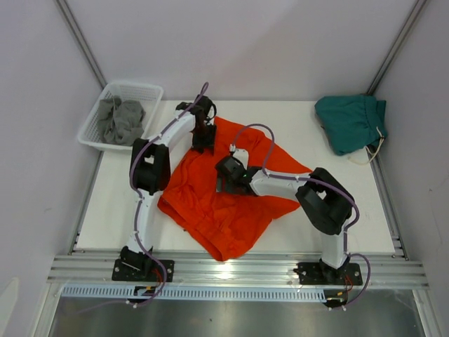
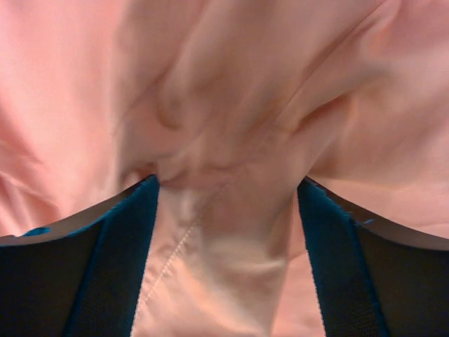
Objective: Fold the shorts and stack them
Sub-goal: Flatten the shorts out
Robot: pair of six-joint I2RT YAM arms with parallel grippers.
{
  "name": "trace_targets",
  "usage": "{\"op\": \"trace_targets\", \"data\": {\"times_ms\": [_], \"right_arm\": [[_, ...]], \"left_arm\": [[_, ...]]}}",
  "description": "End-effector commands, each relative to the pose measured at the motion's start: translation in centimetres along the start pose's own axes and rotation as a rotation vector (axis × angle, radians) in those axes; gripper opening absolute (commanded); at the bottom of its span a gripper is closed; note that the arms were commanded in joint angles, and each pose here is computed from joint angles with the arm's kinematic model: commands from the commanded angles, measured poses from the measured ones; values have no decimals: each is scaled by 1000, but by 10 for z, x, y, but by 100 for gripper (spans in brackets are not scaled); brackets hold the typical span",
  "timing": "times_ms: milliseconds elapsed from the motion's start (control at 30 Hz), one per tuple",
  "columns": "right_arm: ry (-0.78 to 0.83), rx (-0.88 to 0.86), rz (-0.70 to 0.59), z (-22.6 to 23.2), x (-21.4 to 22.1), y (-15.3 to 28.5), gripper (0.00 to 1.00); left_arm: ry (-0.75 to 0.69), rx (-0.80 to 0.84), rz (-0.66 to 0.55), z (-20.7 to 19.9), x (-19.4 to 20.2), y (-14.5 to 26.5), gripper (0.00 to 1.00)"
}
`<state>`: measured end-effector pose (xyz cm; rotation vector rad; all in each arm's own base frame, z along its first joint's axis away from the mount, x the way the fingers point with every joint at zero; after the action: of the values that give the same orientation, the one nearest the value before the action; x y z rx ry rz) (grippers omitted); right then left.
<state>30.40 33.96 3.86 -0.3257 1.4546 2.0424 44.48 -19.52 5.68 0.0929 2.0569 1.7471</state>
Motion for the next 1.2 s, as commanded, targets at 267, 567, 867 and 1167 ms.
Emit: {"op": "trace_targets", "data": {"times_ms": [267, 567, 867, 1167], "right_arm": [[28, 44, -81, -32, -73, 64, 86], [132, -43, -113, -37, -154, 54, 83], [153, -138, -123, -40, -220, -1, 76], [234, -159, -110, -31, -243, -58, 75]], "left_arm": [[35, -69, -277, 4, -21, 131, 61], [43, 128, -433, -51, 51, 158, 73], [125, 82, -515, -61, 148, 136, 74], [231, 65, -434, -51, 185, 86, 80]]}}
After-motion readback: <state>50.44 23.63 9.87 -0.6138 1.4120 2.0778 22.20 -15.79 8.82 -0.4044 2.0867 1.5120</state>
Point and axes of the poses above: each gripper's point midway between its finger pads, its own y axis back along the fingers, its own z axis along the line the jaws close on, x = y × z, the point moved 1 cm from there along y, back along the fingers, and after that the axes turned 14 degrees about -y, right-handed, at the moved point
